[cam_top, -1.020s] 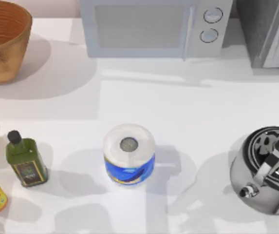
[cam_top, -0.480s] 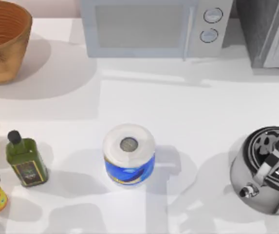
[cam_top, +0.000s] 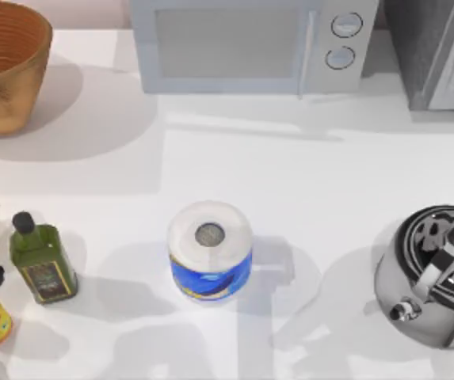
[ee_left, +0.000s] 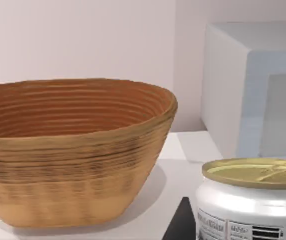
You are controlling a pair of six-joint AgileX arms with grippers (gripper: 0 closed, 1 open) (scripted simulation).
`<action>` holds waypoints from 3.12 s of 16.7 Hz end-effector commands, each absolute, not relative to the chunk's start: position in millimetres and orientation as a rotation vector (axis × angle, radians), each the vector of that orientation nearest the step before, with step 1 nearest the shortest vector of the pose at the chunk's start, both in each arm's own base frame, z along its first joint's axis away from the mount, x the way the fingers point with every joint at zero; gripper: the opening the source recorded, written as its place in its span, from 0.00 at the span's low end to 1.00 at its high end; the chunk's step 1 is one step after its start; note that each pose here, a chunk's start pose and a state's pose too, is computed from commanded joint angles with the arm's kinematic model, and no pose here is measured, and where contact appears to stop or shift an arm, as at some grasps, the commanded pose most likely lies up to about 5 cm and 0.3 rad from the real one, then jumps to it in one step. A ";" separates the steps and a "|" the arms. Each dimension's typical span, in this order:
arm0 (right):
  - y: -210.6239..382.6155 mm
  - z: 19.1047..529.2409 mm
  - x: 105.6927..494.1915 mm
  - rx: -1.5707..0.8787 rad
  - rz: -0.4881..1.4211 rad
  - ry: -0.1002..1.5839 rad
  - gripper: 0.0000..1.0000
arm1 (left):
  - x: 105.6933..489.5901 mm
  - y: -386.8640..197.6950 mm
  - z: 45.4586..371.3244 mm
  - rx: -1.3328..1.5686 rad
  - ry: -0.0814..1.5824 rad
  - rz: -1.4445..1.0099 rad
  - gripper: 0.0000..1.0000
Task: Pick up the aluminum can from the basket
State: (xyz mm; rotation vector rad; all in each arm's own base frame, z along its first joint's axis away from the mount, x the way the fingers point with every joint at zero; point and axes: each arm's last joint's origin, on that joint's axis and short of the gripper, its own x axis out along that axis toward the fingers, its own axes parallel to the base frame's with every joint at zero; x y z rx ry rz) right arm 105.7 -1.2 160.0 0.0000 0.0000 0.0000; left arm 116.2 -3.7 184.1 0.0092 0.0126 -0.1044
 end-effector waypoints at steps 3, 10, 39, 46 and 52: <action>-1.2 160.0 105.7 0.000 0.000 0.000 1.00 | 134.4 -7.6 210.9 0.016 0.006 -0.234 0.00; -1.2 160.0 105.7 0.000 0.000 0.000 1.00 | 235.8 -19.2 258.7 0.031 -0.023 -0.644 0.00; -1.2 160.0 105.7 0.000 0.000 0.000 1.00 | 410.7 -82.3 18.0 0.000 0.000 -1.591 0.30; -1.2 160.0 105.7 0.000 0.000 0.000 1.00 | 410.7 -82.3 18.0 0.000 0.000 -1.591 0.83; -1.2 160.0 105.7 0.000 0.000 0.000 1.00 | 410.7 -82.3 18.0 0.000 0.000 -1.591 1.00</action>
